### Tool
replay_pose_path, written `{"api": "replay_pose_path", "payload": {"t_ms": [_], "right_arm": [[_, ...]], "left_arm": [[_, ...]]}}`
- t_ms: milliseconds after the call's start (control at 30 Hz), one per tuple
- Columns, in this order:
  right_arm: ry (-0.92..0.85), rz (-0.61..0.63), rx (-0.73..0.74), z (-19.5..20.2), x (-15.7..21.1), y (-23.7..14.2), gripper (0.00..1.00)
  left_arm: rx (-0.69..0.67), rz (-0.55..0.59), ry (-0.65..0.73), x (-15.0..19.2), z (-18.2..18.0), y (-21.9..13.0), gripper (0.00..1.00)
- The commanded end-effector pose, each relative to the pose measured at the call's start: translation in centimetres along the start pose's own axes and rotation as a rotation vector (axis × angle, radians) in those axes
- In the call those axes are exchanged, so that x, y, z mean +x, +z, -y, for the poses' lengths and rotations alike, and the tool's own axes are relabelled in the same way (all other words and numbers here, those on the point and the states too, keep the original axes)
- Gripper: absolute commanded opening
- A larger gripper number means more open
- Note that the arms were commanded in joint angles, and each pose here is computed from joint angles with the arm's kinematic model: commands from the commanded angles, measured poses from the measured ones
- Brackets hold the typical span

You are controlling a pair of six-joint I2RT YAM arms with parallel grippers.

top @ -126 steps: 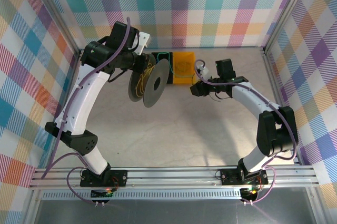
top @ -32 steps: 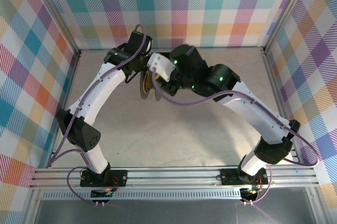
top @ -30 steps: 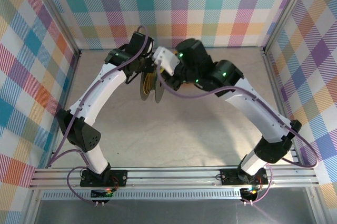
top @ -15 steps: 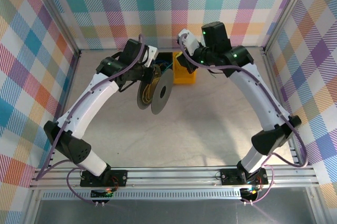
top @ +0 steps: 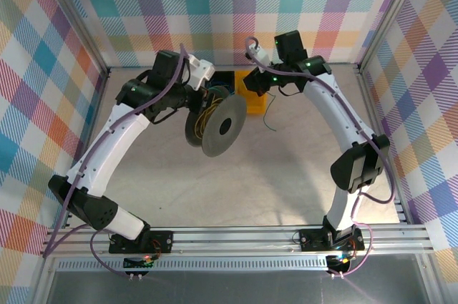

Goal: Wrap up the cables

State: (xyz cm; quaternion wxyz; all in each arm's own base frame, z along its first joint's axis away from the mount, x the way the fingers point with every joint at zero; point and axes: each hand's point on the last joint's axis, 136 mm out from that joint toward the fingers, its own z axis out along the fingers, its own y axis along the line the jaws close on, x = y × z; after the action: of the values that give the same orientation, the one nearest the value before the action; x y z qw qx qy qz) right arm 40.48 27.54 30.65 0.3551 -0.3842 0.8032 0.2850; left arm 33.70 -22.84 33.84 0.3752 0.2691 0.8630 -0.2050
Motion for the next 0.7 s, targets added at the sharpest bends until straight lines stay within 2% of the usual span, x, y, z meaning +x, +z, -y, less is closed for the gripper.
{"api": "replay_pose_path", "payload": {"t_ms": [0,167,233,267,433,667], "right_arm": [[0.051,-0.021,0.05,2.9,1.6,1.0,0.0],[0.083,-0.024,0.029,3.0,3.8,2.6,0.0],[0.082,-0.004,0.023,2.9,3.9,2.7,0.01],[0.08,0.003,0.018,2.8,3.9,2.7,0.06],[0.081,0.028,0.005,2.5,3.7,2.6,0.08],[0.08,0.037,0.012,2.6,4.8,2.6,0.31]], "left_arm": [[0.062,0.178,-0.019,-4.1,0.9,-3.8,0.0],[-0.001,0.177,-0.045,-4.8,-0.6,-3.2,0.0],[-0.026,0.153,-0.056,-4.4,-1.3,-2.4,0.0],[-0.036,0.142,-0.063,-4.3,-1.6,-2.0,0.0],[-0.099,0.13,-0.104,-4.2,-3.0,-0.7,0.0],[-0.087,0.141,-0.13,-4.6,-2.9,-0.6,0.0]]}}
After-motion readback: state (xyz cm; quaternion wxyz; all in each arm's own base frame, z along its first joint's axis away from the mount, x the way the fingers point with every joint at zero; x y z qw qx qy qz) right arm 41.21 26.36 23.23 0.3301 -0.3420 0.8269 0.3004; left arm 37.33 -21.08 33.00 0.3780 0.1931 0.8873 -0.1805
